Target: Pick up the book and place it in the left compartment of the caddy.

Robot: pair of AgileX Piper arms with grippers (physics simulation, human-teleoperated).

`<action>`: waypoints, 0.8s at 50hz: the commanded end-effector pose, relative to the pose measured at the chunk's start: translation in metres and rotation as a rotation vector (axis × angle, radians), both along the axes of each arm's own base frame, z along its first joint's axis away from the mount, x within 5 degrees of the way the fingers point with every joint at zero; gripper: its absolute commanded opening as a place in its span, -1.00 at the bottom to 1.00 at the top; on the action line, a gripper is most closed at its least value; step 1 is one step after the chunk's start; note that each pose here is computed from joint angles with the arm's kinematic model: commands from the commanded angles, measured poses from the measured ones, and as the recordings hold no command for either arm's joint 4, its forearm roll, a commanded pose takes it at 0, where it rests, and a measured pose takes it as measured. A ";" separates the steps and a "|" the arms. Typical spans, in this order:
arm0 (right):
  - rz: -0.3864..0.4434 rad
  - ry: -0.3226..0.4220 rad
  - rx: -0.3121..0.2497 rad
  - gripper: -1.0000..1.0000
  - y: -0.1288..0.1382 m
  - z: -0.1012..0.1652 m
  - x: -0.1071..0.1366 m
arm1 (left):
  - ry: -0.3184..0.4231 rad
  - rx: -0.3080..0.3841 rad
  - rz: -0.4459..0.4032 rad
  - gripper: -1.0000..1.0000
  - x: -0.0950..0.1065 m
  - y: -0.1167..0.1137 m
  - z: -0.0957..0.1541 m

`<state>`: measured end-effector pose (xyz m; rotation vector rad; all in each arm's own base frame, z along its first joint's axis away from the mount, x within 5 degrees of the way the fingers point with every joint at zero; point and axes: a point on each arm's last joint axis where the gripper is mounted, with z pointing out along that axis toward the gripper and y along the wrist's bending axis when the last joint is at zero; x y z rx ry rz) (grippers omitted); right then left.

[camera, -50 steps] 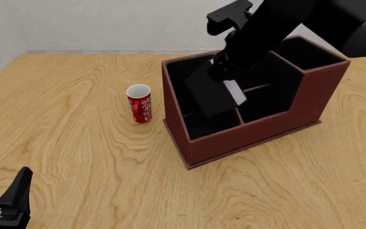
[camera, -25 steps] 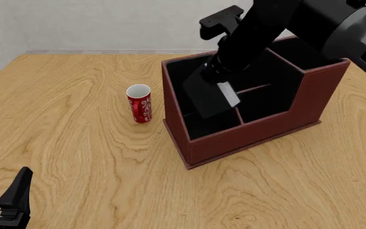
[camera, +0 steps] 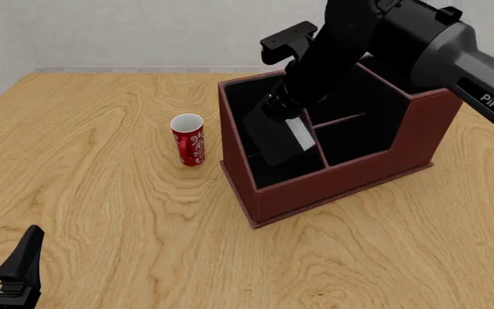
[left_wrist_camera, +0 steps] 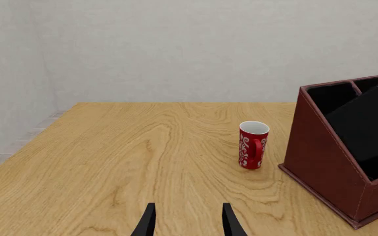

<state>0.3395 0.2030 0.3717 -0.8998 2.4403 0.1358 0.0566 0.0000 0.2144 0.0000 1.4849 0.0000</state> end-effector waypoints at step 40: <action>-0.028 -0.005 0.009 1.00 -0.002 -0.013 0.011 | 0.000 0.000 0.000 1.00 0.000 0.000 0.000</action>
